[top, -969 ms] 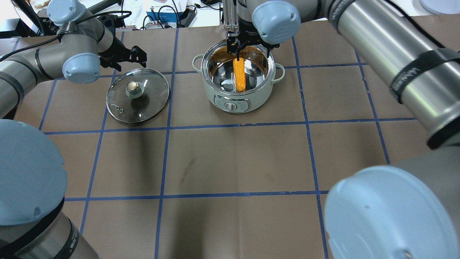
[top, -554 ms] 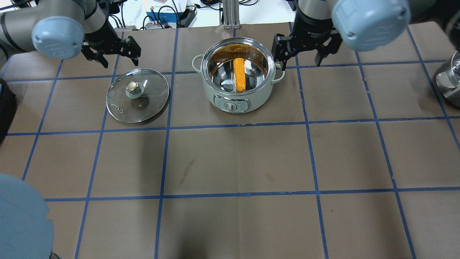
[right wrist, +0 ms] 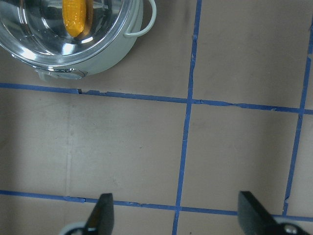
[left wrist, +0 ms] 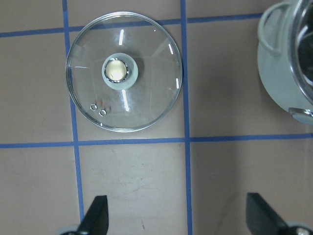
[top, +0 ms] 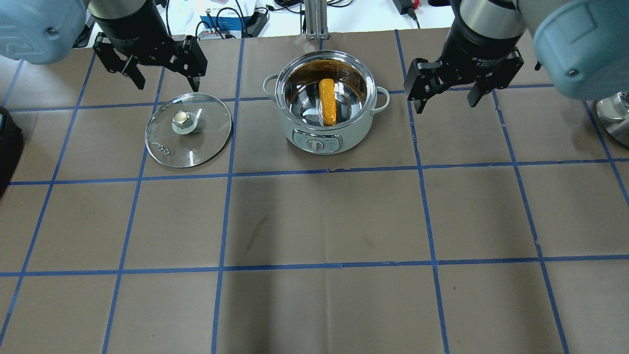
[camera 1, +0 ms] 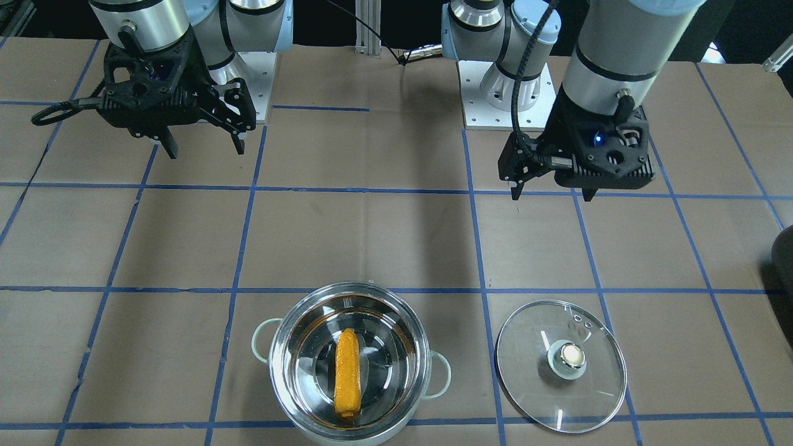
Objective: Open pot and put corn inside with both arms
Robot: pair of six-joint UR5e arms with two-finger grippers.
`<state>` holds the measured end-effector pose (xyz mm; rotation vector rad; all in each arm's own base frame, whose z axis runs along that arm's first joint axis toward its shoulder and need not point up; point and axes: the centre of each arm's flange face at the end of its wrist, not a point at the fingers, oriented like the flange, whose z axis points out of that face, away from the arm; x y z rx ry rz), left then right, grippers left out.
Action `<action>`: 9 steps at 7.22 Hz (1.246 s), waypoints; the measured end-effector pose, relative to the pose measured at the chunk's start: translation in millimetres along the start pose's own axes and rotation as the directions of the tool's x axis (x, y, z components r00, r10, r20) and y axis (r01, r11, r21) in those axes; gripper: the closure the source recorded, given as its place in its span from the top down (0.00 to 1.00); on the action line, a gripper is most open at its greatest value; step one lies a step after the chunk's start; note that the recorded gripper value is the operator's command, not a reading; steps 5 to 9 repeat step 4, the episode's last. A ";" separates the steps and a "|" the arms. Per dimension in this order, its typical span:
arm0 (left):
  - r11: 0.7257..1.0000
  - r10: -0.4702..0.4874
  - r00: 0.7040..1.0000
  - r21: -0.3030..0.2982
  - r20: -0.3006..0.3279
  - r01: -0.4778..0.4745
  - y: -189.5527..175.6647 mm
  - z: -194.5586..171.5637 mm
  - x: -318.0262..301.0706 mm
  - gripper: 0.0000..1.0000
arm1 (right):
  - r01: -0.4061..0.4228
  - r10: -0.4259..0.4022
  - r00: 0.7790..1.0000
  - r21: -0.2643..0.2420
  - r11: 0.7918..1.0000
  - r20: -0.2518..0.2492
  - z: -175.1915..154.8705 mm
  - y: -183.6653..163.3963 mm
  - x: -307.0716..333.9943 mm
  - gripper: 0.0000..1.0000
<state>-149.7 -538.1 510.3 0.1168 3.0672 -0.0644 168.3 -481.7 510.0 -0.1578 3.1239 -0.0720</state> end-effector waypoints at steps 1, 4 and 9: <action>0.999 0.035 0.999 -0.007 -0.006 -0.035 10.4 -2.7 5.2 1.00 | 0.002 -0.002 1.000 -0.008 1.000 0.001 -1.8 1.0 -0.1 0.90; 1.000 0.018 0.993 -0.014 -0.114 -0.020 21.0 0.2 19.0 1.00 | 0.005 -0.005 1.000 -0.013 1.000 -0.001 -2.5 1.6 -1.0 0.90; 1.000 0.018 0.993 -0.014 -0.114 -0.020 21.0 0.2 19.0 1.00 | 0.005 -0.005 1.000 -0.013 1.000 -0.001 -2.5 1.6 -1.0 0.90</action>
